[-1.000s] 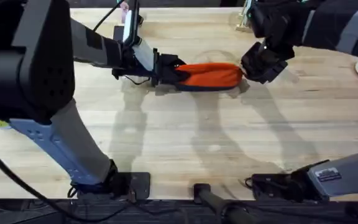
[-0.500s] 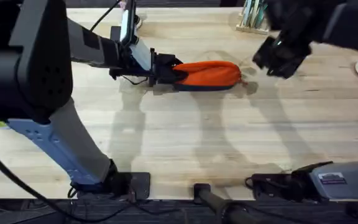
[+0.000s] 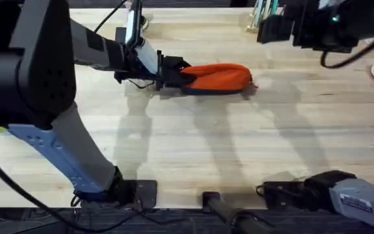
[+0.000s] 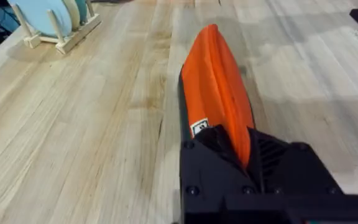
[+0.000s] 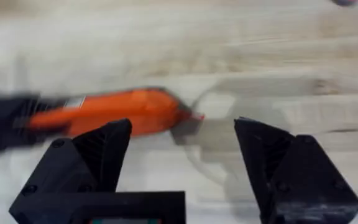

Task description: Unzip the bag, pick up the pens from the table one at a time and place them inside, then zip the bag closed.

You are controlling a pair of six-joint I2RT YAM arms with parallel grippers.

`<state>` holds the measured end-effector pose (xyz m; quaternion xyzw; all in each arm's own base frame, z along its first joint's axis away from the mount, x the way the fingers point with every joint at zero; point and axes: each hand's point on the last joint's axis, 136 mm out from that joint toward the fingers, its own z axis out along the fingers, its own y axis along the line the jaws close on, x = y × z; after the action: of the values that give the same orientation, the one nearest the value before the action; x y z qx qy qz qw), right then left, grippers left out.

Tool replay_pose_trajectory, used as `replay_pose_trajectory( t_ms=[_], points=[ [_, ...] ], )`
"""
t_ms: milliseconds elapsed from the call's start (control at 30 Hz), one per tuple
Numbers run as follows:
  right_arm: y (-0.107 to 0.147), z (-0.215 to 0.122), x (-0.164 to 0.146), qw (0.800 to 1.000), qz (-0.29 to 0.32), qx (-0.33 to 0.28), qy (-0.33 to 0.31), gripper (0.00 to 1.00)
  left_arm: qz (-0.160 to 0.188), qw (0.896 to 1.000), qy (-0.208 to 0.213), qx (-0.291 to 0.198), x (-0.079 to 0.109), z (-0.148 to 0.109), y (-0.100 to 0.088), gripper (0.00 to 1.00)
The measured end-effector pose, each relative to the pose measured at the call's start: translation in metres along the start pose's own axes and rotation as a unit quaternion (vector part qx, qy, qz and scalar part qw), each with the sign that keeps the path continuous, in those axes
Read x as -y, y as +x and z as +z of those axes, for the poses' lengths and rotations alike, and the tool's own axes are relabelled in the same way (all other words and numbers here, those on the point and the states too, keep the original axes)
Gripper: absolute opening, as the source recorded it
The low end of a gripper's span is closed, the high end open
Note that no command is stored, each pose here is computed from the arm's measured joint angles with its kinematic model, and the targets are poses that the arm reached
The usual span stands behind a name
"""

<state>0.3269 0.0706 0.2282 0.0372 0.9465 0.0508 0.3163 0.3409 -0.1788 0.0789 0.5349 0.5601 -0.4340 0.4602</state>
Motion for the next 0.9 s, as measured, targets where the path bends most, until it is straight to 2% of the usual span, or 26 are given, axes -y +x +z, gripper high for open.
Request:
replay_pose_trajectory(
  t_ms=[200,433,600,633,667,800,833,900],
  points=[
    [0.02,-0.02,-0.013,0.996,-0.062,-0.027,-0.054,0.997,0.0,1.0,0.0,0.0,0.0,0.0,0.0,0.045],
    [0.048,-0.029,-0.01,0.992,-0.079,-0.075,-0.061,0.997,0.0,1.0,0.0,0.0,0.0,0.0,0.0,0.045],
    [0.051,-0.03,-0.01,0.991,-0.08,-0.082,-0.062,0.997,0.0,1.0,0.0,0.0,0.0,0.0,0.0,0.045],
    [0.051,-0.03,-0.01,0.991,-0.081,-0.082,-0.062,0.997,0.002,1.0,0.0,0.0,0.0,0.0,0.0,0.082],
    [0.051,-0.03,-0.01,0.991,-0.081,-0.082,-0.062,0.996,0.002,1.0,0.0,0.001,0.0,0.0,-0.001,0.194],
    [0.05,-0.03,-0.01,0.991,-0.081,-0.081,-0.062,0.996,0.002,1.0,0.001,0.007,0.0,-0.001,-0.003,0.834],
    [0.05,-0.03,-0.01,0.991,-0.082,-0.081,-0.062,0.996,0.0,1.0,0.001,0.008,0.0,-0.001,-0.003,0.948],
    [0.049,-0.03,-0.01,0.992,-0.082,-0.078,-0.063,0.996,0.0,1.0,0.001,0.007,0.0,-0.001,-0.003,0.988]
  ],
)
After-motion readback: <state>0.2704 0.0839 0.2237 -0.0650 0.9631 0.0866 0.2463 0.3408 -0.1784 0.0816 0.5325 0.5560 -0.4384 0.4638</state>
